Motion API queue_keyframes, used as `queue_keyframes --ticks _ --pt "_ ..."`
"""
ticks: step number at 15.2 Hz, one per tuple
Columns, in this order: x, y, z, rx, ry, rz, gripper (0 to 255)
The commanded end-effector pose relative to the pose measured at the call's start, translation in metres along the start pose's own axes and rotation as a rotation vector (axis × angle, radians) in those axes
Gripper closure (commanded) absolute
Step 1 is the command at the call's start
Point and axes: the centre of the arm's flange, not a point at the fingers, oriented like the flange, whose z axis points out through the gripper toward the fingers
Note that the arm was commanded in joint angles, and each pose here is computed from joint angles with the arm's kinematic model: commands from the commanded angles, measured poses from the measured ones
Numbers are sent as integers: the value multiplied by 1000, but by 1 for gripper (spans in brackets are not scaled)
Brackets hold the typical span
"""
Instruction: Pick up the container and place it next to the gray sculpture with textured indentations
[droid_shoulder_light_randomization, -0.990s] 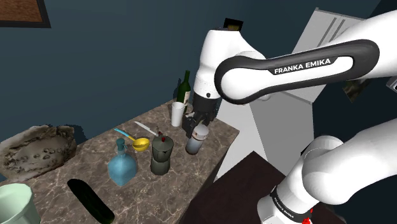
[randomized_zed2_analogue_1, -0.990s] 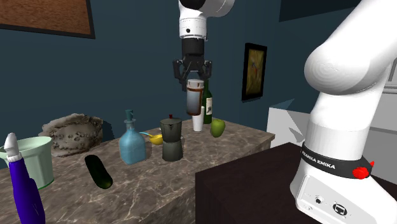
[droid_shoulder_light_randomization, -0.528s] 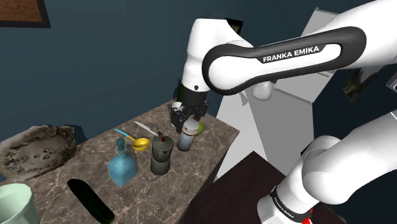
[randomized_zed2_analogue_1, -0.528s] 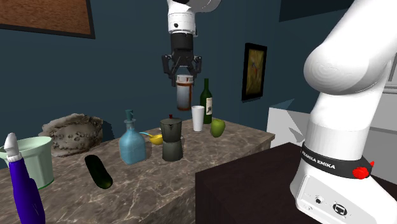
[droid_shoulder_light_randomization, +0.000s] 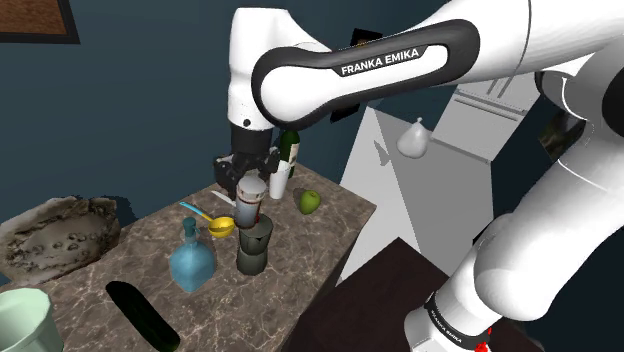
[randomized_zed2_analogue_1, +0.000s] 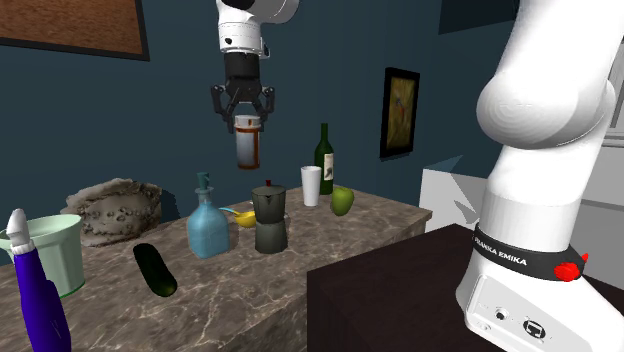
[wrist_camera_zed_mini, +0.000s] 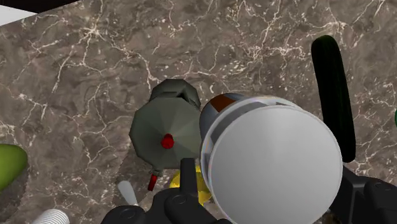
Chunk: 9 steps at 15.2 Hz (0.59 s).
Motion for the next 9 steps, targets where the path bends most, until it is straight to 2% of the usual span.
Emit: queue_keyframes --ticks 1,9 --pt "19 -20 1 1 1 2 255" --pt "90 -98 1 1 1 2 255"
